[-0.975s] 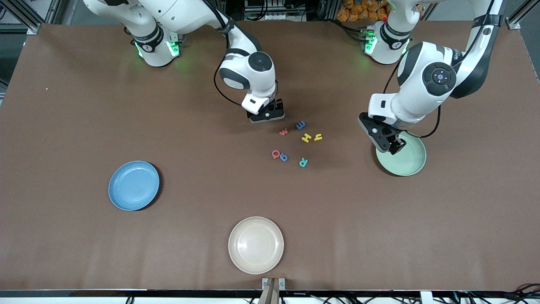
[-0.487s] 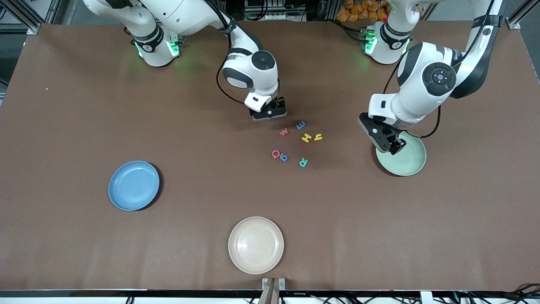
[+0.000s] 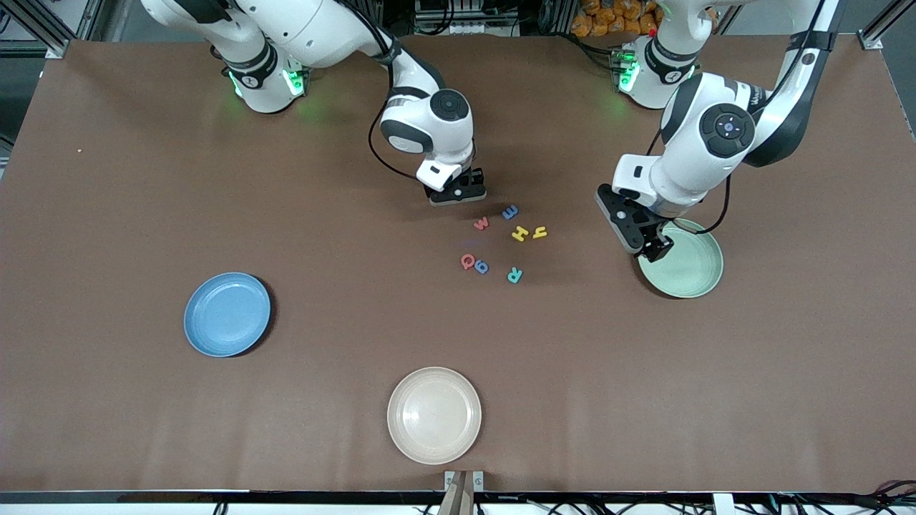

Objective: Sort uppercase to blue plate, lowercase to green plate
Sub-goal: 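Grasp the blue W with the right gripper while the left gripper hovers, then place the W on the blue plate while the left gripper reaches the h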

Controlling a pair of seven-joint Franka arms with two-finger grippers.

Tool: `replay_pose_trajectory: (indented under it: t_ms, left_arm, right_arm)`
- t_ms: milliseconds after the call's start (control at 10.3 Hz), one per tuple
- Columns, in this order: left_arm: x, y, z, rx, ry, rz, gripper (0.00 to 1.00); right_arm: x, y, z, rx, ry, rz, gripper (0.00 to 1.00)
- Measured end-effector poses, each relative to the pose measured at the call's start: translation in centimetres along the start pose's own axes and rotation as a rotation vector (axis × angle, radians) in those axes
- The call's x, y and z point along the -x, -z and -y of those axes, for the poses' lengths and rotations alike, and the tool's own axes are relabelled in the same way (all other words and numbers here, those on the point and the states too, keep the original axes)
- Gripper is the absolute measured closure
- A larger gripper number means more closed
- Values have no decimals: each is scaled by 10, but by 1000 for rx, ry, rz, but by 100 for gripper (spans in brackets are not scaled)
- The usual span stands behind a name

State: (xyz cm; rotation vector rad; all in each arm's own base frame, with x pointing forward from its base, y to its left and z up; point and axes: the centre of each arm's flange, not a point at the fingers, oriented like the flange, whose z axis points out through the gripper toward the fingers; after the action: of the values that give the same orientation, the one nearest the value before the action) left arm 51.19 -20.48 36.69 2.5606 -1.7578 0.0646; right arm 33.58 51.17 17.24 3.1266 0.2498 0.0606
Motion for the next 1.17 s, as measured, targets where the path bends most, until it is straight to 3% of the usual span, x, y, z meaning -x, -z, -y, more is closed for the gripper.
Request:
replay_pose_trajectory:
  t_ms: [195, 487, 682, 877, 1170]
  left_arm:
    - [1, -1, 0, -4, -34, -4, 0]
    - [1, -10, -6, -5, -57, -5, 0]
    - [-5, -18, -17, -7, -70, -10, 0]
    - [-7, -20, -21, -11, -44, -16, 0]
    - [-22, -31, -38, -27, -7, -41, 0]
  right_arm:
    - [-4, 5, 4, -9, -2, -8, 59]
    - [-5, 5, 4, -8, -4, -9, 59]
    - [-23, 11, -5, 29, -37, -9, 59]
    - [-72, 32, -42, 58, -114, -22, 59]
    - [-147, 82, -148, 93, -150, -26, 59]
